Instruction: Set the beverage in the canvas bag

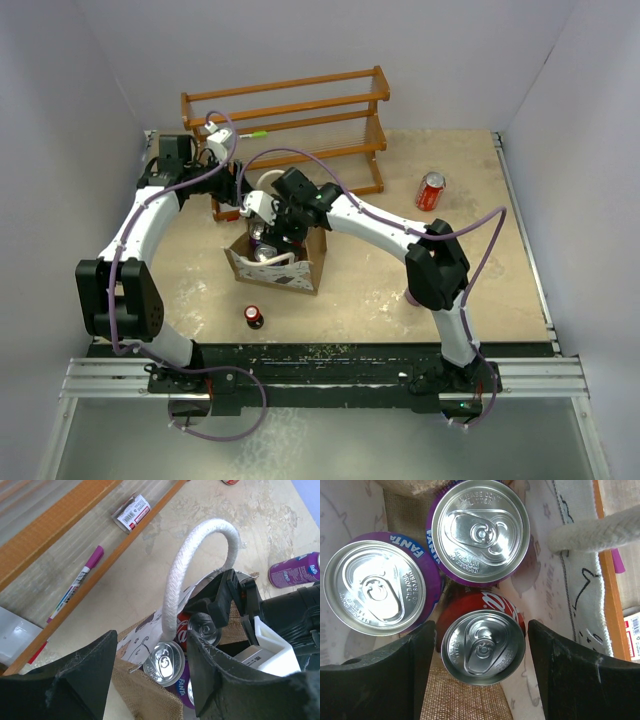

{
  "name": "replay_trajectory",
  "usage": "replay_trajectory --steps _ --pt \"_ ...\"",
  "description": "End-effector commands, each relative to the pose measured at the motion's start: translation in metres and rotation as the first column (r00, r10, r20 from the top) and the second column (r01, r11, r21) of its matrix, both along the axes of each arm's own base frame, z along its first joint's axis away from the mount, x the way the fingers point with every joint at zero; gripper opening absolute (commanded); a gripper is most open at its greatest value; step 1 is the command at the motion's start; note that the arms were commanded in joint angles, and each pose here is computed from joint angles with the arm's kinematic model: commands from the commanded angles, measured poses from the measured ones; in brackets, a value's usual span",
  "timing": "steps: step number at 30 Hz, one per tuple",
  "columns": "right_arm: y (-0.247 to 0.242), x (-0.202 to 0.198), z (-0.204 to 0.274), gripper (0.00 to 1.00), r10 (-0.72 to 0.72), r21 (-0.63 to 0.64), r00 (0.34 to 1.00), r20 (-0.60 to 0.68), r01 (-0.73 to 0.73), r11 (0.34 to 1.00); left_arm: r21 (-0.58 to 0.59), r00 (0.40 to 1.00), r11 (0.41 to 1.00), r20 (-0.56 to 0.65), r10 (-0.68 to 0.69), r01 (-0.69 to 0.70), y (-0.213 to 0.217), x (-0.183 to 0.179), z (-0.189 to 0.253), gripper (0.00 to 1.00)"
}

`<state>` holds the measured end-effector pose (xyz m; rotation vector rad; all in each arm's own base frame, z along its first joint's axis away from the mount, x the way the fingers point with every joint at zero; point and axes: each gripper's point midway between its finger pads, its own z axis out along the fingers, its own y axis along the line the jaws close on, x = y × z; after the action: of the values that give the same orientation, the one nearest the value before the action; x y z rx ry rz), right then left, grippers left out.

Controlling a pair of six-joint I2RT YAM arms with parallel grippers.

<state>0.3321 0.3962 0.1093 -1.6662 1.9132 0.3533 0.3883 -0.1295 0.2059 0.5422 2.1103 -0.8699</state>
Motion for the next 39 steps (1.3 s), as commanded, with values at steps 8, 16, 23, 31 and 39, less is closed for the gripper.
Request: replay_trajectory --steps 8,16,23,31,39 --pt "0.012 0.001 0.088 0.75 -0.004 0.163 0.995 0.105 -0.014 0.987 -0.035 0.996 0.998 0.073 -0.045 0.048 -0.009 -0.008 0.024 0.61" --pt "0.01 -0.001 0.111 0.75 -0.01 0.195 0.992 0.129 -0.016 0.981 -0.034 0.996 0.998 0.076 -0.045 0.048 -0.009 -0.007 0.025 0.61" --pt "0.002 -0.01 0.133 0.74 -0.013 0.231 0.989 0.149 -0.022 0.973 -0.034 0.996 0.998 0.072 -0.043 0.045 -0.009 -0.007 0.024 0.61" --pt "-0.024 -0.033 0.161 0.73 -0.039 0.287 0.986 0.165 -0.01 0.958 -0.031 0.996 0.999 0.079 -0.042 0.045 -0.009 -0.007 0.025 0.61" --pt "-0.085 -0.033 0.179 0.74 -0.154 0.32 0.966 0.207 0.082 0.944 -0.035 0.995 0.998 0.084 -0.047 0.05 -0.009 -0.009 0.027 0.6"
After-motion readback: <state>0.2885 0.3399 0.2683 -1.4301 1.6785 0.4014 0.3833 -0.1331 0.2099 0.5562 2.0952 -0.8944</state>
